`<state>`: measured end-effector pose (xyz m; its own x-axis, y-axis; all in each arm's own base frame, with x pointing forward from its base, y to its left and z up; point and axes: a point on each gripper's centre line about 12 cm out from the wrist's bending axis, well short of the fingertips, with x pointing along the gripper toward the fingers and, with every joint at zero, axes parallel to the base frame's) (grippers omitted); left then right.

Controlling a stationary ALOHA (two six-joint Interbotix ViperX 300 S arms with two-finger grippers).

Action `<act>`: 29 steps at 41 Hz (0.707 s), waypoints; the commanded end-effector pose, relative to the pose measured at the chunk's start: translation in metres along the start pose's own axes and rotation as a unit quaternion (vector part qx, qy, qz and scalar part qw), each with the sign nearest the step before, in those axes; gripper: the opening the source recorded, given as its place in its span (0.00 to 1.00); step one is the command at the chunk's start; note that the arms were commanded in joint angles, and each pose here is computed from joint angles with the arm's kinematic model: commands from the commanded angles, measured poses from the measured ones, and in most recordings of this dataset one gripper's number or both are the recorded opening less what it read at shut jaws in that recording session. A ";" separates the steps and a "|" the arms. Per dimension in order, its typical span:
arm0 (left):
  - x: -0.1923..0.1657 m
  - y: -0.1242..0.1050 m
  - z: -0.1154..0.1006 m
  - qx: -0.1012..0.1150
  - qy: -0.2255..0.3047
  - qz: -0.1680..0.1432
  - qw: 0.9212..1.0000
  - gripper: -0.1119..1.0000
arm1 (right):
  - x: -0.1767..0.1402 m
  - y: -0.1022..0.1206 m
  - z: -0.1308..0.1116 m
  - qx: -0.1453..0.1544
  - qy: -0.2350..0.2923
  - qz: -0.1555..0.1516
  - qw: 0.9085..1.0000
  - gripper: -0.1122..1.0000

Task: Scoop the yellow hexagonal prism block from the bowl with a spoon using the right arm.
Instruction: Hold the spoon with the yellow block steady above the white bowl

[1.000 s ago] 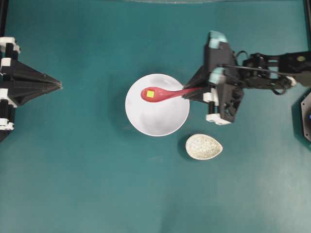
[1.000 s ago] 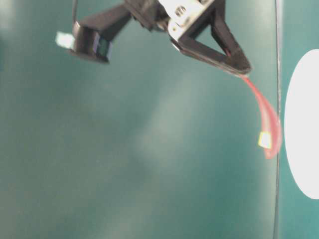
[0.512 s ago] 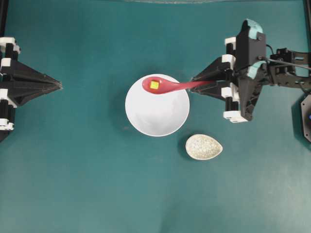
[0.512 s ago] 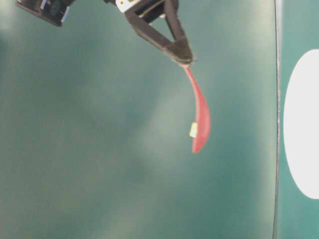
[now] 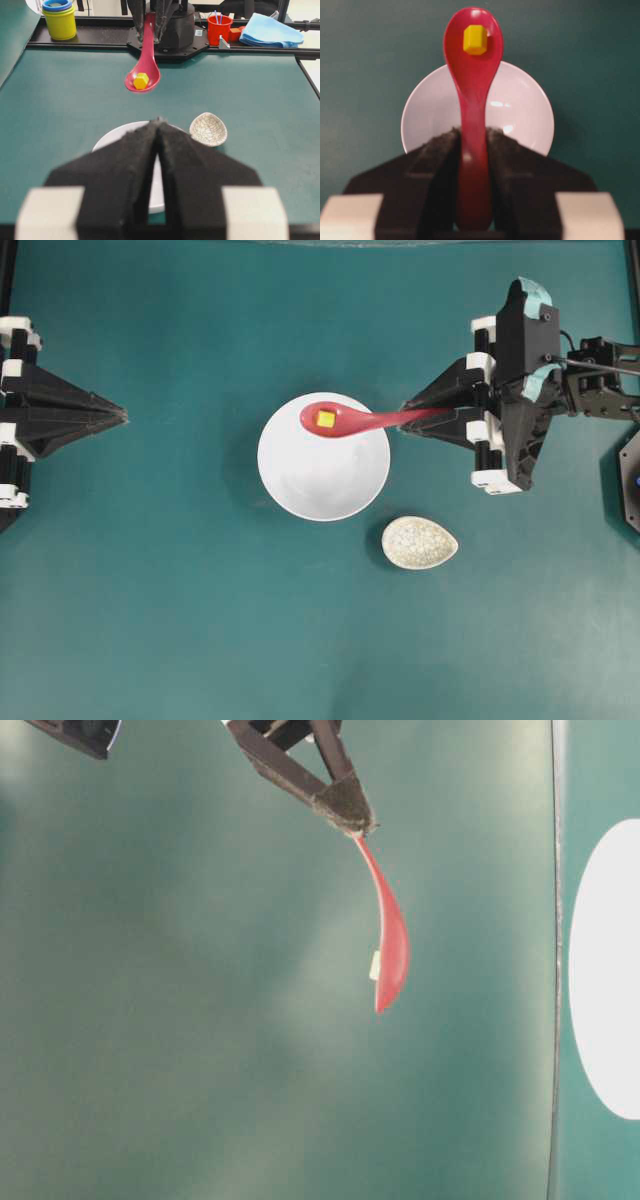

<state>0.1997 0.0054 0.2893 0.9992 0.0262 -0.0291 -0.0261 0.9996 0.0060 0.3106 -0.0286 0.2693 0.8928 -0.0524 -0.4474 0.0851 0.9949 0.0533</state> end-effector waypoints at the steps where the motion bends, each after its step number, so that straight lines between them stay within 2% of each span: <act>1: 0.001 0.000 0.011 0.002 -0.017 0.001 1.000 0.13 | -0.006 0.002 0.017 -0.002 -0.025 0.002 1.000 0.31; 29: 0.002 0.000 0.010 -0.001 -0.020 0.001 1.000 0.13 | -0.007 0.003 0.017 -0.002 -0.014 0.007 1.000 0.31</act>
<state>0.1995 0.0053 0.2914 0.9996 0.0261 -0.0123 -0.0260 0.9997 0.0045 0.3106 -0.0274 0.2700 0.8852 -0.0414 -0.4634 0.0758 0.9956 0.0559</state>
